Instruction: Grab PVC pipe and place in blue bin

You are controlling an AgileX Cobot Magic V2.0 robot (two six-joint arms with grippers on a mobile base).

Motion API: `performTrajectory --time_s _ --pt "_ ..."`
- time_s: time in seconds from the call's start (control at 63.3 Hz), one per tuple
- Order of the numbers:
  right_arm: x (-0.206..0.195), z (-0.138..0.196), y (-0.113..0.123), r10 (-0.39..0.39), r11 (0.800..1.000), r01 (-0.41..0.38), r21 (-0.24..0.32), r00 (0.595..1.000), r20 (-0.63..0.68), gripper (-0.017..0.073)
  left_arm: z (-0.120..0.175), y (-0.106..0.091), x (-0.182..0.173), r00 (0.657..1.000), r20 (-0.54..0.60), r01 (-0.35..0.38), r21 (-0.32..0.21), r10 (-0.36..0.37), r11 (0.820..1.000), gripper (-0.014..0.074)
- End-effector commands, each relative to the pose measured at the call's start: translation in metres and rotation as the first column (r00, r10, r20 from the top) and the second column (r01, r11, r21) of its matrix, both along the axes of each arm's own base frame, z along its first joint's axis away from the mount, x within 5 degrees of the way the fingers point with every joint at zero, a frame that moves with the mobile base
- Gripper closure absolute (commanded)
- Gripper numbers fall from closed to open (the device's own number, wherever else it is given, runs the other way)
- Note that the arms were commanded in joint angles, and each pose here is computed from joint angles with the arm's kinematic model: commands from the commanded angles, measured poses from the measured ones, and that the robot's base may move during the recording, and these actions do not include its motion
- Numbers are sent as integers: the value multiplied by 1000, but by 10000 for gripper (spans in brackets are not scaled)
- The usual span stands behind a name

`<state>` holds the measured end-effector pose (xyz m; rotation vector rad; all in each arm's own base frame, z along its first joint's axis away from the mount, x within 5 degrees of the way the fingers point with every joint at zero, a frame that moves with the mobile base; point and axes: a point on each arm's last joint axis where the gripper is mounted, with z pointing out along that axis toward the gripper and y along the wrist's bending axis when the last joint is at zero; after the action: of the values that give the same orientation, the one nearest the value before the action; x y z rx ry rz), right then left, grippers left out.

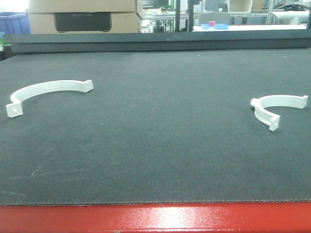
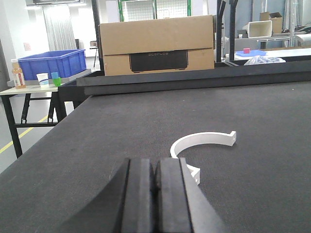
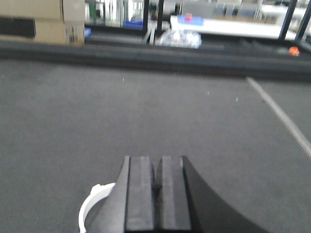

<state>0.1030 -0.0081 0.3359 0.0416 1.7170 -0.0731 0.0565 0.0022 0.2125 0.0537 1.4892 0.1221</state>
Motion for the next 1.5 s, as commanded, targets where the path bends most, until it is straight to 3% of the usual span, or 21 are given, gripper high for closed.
performTrajectory --time_s 0.0,0.142,0.332,0.411,0.489,0.663,0.821,0.932,1.184,1.484 --pt "12 8 -2 -3 1000 3 2 1000 -26 720 2 0 -1 1000 23 5 -9 -5 1000 704" --pt "22 15 -3 0 1000 0 3 999 -38 720 4 0 -1 999 38 7 -8 -6 1000 704" --pt "23 28 -5 -19 1000 21 -10 994 108 720 10 -1 -2 994 108 14 -16 -12 1000 704" --pt "23 33 -5 -27 1000 28 -4 986 166 720 11 0 -2 992 125 23 -100 -10 995 704" --pt "23 36 -5 -34 999 27 36 980 196 720 10 1 -2 993 121 31 -196 -7 980 704" --pt "23 36 -5 -34 999 25 46 980 194 720 18 0 -4 998 61 38 -244 -24 969 704" --pt "26 29 -4 -24 998 15 64 991 128 720 67 -2 -14 989 142 66 -235 -33 970 704" --pt "35 22 -5 -19 997 14 70 998 65 720 92 -2 -8 996 75 59 -229 -43 972 704" --pt "55 8 -6 -5 996 11 84 997 -73 720 110 -1 50 981 -186 2 -227 -46 974 704" --pt "75 9 -8 2 996 11 90 991 -135 720 113 3 117 953 -300 -31 -196 -30 980 704"
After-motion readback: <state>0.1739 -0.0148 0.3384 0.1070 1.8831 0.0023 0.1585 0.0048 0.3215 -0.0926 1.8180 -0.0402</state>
